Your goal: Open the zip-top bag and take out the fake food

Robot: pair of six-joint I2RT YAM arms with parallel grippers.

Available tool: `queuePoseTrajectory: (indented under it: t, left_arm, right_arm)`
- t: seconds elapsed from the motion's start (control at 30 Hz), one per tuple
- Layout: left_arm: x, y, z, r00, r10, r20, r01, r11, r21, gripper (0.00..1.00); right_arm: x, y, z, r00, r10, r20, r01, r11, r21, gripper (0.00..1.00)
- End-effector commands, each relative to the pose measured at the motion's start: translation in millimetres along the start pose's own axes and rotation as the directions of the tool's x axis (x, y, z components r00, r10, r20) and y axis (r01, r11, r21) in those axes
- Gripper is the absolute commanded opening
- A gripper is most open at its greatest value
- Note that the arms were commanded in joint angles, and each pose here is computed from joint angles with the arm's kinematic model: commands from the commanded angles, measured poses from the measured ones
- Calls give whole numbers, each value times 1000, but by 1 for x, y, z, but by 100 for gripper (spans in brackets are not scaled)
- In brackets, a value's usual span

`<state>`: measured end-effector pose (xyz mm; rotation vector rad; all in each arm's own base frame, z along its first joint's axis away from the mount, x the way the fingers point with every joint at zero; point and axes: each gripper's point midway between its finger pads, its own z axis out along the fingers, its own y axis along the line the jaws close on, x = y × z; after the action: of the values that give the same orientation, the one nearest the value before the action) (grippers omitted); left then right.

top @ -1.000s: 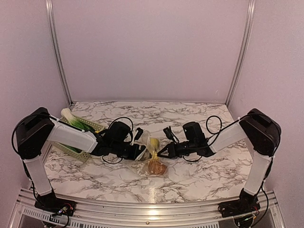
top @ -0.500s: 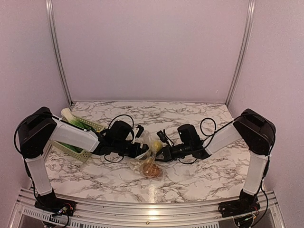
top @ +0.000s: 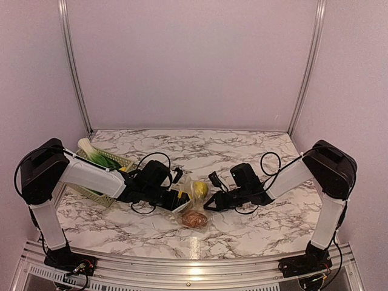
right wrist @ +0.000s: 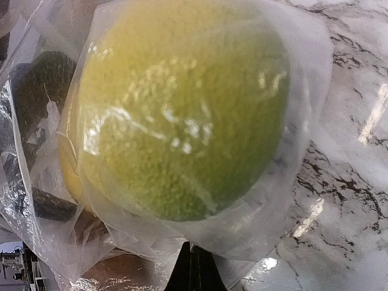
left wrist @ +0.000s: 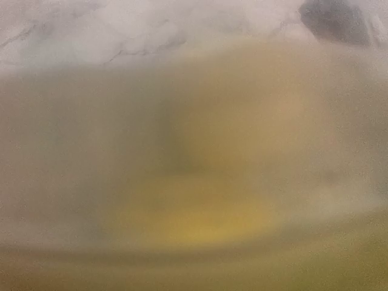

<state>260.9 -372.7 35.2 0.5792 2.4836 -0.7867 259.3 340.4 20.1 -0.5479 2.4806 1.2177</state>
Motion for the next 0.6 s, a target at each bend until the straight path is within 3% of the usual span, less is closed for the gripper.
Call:
queuePoseTrajectory:
  t: [0.0,0.37,0.57]
  left_arm:
    - [32,15,-8,995,-10,-101,6,999,-43,96]
    - [-7,27,-38,991,-107,81,109,994,-13,69]
    - [-18,22,-52,985,-103,137,100,995,28,53]
  right_arm:
    - [15,-30,-6,999,37,-27,-34,992,123,0]
    - [8,-27,-11,1000,21,-16,-19,991,130,0]
    - [7,-27,-13,1000,20,-9,-19,991,131,0]
